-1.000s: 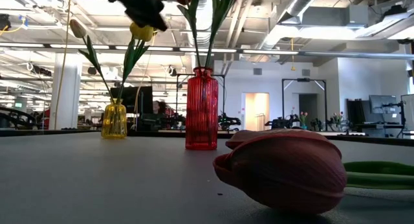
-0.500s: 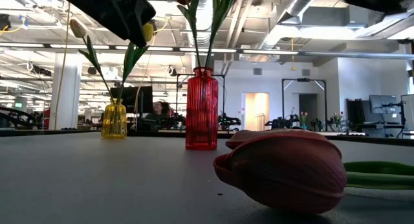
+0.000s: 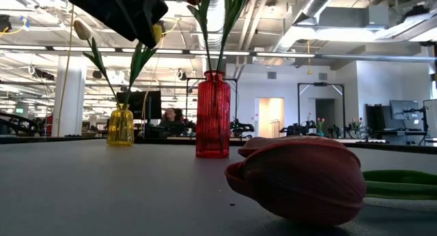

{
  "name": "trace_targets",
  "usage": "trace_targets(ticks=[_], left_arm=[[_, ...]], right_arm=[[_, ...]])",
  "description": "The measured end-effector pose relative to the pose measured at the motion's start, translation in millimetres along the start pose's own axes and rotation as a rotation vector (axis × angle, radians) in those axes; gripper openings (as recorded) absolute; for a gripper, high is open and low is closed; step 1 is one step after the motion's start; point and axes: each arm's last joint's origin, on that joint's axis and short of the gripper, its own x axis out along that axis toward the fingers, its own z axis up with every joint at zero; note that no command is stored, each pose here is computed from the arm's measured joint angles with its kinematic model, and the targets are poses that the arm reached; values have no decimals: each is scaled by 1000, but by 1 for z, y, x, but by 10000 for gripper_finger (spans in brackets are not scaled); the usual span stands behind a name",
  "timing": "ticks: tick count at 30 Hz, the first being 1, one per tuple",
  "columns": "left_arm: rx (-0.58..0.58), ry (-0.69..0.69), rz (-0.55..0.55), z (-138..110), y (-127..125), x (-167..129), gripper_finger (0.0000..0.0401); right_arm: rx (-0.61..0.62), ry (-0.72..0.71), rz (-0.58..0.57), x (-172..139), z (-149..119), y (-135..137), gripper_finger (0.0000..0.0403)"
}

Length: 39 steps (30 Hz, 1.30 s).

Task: Sort flowers into vase by color
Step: Put the red flower into the red vase

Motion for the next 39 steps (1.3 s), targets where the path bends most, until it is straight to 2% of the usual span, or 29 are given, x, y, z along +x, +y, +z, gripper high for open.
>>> trace_targets(ticks=[4, 9, 14, 28, 39], left_arm=[[0, -2, 0, 0, 0, 0, 160], [-18, -9, 1, 1, 0, 0, 160], [-42, -12, 8, 1, 1, 0, 160], [-63, -11, 39, 1, 2, 0, 160], [-76, 14, 39, -1, 3, 0, 160]], right_arm=[[7, 38, -52, 11, -2, -5, 212], [-1, 23, -105, 7, -3, -8, 189], [-68, 32, -128, 7, -4, -10, 175], [-211, 71, -192, 19, -7, -14, 171], [-246, 70, -212, 30, -16, -17, 162]])
